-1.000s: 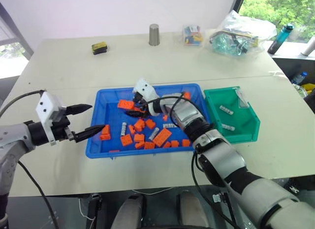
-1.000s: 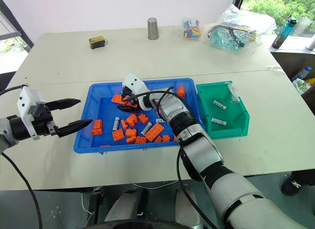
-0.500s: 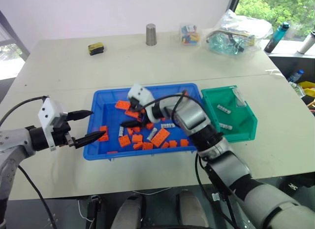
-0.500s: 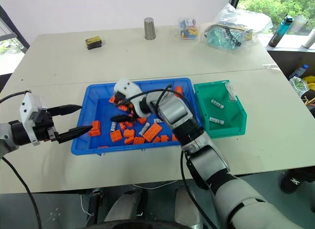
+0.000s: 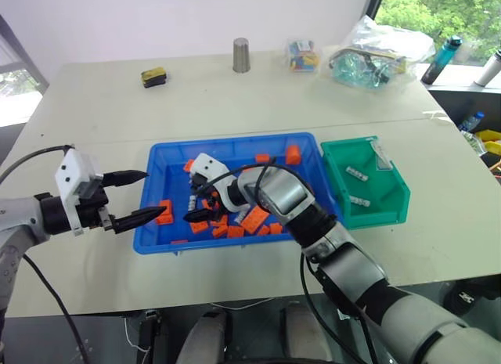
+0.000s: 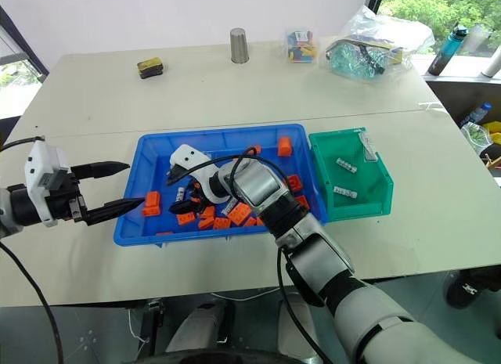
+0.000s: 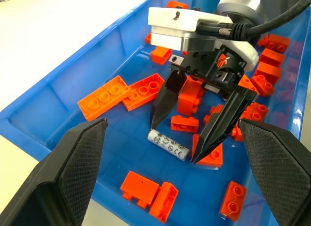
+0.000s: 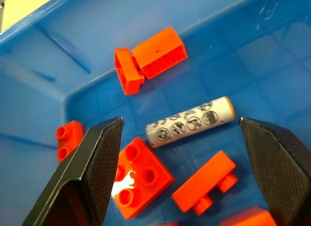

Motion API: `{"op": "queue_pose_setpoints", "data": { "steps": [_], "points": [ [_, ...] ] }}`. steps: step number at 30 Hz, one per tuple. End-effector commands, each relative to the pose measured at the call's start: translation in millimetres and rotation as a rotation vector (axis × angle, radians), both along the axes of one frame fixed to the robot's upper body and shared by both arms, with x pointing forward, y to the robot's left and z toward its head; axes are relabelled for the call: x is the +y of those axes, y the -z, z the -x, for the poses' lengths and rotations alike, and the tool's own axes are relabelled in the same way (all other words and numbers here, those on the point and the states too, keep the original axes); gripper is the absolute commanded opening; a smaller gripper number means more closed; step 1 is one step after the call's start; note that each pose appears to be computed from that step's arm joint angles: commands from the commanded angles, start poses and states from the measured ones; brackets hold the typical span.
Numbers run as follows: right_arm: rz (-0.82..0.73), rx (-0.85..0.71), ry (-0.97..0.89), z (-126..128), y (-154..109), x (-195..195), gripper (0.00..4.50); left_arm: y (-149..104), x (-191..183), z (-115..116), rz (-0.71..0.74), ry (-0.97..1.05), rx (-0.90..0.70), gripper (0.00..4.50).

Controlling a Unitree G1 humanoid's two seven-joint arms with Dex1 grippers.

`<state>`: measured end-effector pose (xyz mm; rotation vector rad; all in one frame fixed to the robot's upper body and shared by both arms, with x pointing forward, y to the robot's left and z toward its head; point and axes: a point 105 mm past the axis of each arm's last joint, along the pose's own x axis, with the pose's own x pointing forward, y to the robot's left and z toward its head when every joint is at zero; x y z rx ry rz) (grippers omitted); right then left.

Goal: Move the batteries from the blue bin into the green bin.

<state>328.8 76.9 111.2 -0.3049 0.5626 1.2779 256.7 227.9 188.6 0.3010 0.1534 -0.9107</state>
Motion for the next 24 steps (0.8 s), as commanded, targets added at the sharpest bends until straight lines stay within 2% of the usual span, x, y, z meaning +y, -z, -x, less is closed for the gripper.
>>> {"op": "queue_pose_setpoints", "data": {
  "steps": [1,11,15,19,24],
  "points": [
    [0.025,0.001,0.002,0,7,4,3.90,-10,-2,2,-0.001,0.002,-0.046,4.50],
    [0.046,-0.020,-0.043,9,18,15,3.90,-9,-2,0,-0.003,-0.007,-0.054,4.50],
    [0.041,-0.035,-0.011,3,20,11,2.84,-9,-1,-1,-0.003,-0.009,-0.056,4.50],
    [0.041,-0.055,-0.004,-1,16,9,1.03,-10,0,-3,-0.003,-0.011,-0.057,4.50],
    [0.013,-0.067,0.006,-4,3,9,1.03,-10,-1,-7,0.005,-0.006,-0.061,4.50]
  ]
}}
